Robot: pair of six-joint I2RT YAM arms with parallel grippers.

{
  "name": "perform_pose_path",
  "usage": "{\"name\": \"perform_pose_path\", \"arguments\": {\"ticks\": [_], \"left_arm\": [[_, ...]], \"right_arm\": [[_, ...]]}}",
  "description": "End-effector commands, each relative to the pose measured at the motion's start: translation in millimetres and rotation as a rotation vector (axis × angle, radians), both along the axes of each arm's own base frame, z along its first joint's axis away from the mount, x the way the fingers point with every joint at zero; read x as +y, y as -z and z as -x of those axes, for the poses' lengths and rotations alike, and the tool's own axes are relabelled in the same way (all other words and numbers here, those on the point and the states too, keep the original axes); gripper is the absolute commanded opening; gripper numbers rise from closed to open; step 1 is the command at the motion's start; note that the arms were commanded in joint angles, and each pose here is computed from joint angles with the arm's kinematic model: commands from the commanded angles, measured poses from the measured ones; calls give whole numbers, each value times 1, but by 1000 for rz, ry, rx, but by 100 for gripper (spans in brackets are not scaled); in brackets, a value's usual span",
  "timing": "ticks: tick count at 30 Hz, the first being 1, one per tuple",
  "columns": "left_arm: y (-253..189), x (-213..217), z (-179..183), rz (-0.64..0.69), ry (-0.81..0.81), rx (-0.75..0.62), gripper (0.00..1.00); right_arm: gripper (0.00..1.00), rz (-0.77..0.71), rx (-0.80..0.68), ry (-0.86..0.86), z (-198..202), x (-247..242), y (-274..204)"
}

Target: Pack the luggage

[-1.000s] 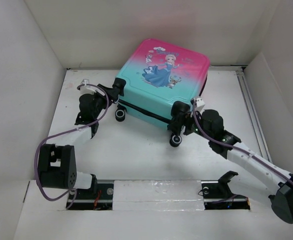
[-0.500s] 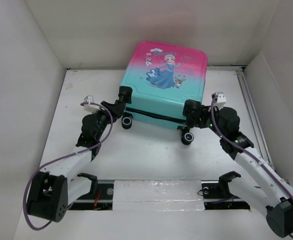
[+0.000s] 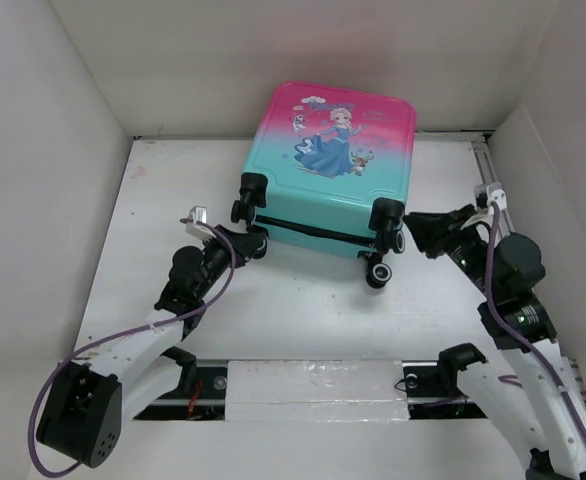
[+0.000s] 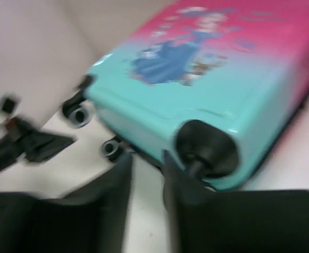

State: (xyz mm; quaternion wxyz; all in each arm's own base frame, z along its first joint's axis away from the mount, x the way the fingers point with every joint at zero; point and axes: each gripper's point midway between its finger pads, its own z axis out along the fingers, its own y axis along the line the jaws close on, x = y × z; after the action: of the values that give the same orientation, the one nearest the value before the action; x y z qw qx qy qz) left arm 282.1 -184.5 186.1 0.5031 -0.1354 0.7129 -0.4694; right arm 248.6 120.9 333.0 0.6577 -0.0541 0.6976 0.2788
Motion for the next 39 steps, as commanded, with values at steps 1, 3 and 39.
{"name": "perform_pose_path", "arguments": {"ticks": [1,3,39], "left_arm": [[-40,3,-8,19,-32,-103,0],[-37,12,-12,-28,-83,-82,0],[-26,8,-99,-402,-89,-91,33]], "right_arm": [[20,-13,25,-374,39,58,2],[4,-21,112,-468,44,86,38],[77,65,296,-213,19,124,165]]}}
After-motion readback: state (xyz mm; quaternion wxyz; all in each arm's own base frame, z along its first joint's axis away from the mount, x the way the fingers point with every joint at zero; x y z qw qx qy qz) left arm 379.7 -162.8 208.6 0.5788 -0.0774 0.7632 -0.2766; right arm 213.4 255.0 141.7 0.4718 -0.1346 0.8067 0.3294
